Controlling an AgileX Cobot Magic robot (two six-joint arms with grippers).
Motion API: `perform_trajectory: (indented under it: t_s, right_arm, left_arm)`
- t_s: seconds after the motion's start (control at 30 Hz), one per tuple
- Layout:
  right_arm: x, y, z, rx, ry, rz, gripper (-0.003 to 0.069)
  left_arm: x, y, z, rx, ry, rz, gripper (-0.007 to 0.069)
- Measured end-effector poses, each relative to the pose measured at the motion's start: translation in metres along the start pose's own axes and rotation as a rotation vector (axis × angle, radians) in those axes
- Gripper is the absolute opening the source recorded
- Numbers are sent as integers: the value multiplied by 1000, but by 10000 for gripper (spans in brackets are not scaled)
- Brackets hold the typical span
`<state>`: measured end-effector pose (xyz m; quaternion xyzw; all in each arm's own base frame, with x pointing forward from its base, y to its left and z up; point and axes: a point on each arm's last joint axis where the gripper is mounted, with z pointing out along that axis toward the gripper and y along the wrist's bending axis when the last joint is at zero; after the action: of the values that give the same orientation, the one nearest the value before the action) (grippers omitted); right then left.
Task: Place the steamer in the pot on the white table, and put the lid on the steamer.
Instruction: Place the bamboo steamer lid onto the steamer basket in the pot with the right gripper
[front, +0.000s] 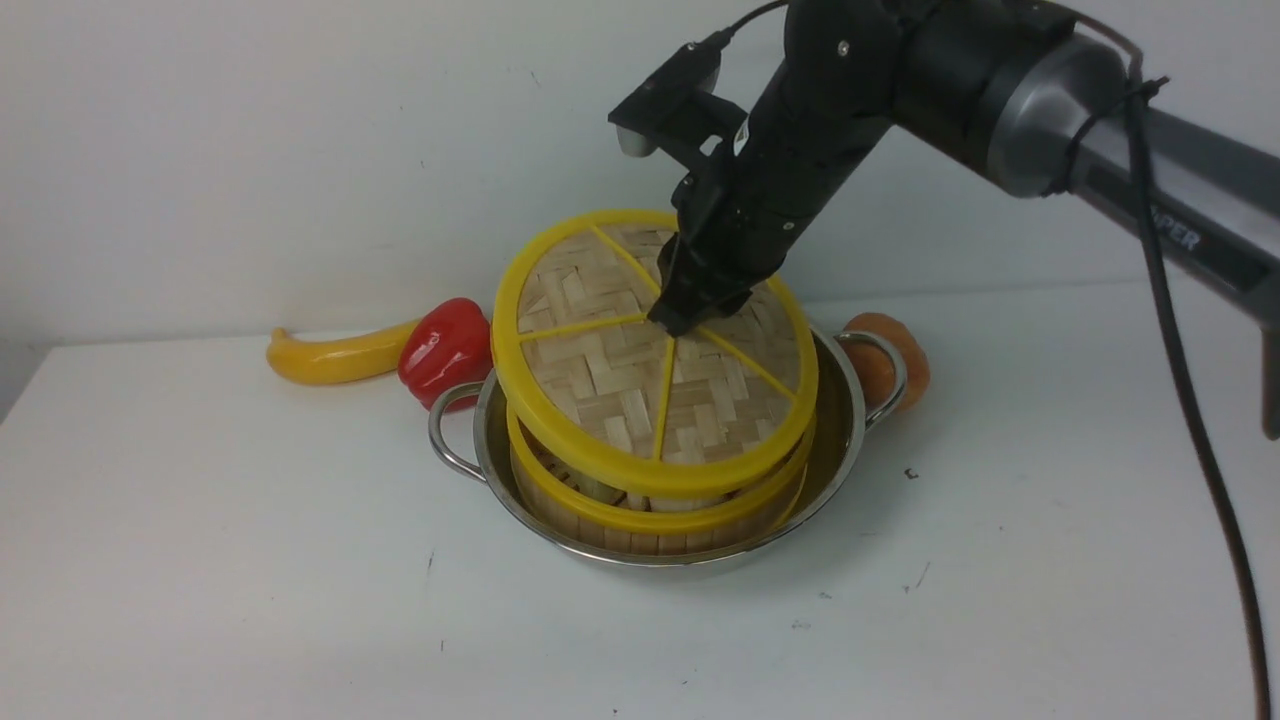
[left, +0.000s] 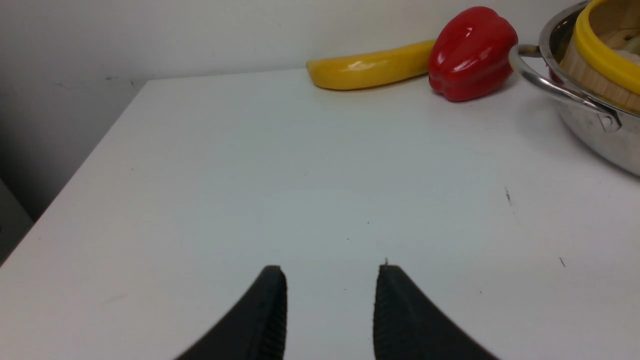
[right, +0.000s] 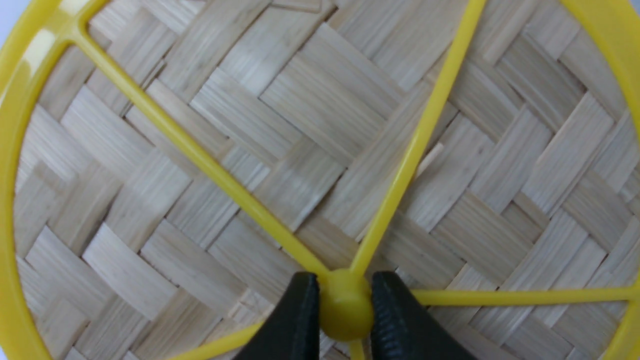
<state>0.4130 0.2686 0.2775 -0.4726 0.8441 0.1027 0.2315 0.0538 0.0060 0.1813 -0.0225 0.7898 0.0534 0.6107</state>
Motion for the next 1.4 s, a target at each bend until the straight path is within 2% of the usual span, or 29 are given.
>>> perform_trajectory:
  t_s: [0.43, 0.73, 1.4]
  right_arm:
    - [0, 0, 0, -3, 2, 4, 144]
    - [8, -2, 31, -35, 54, 19, 144]
    - [8, -4, 38, -23, 37, 20, 144]
  left_arm:
    - [0, 0, 0, 0, 0, 0, 241]
    - [0, 0, 0, 0, 0, 0, 241]
    - [0, 0, 0, 0, 0, 0, 241]
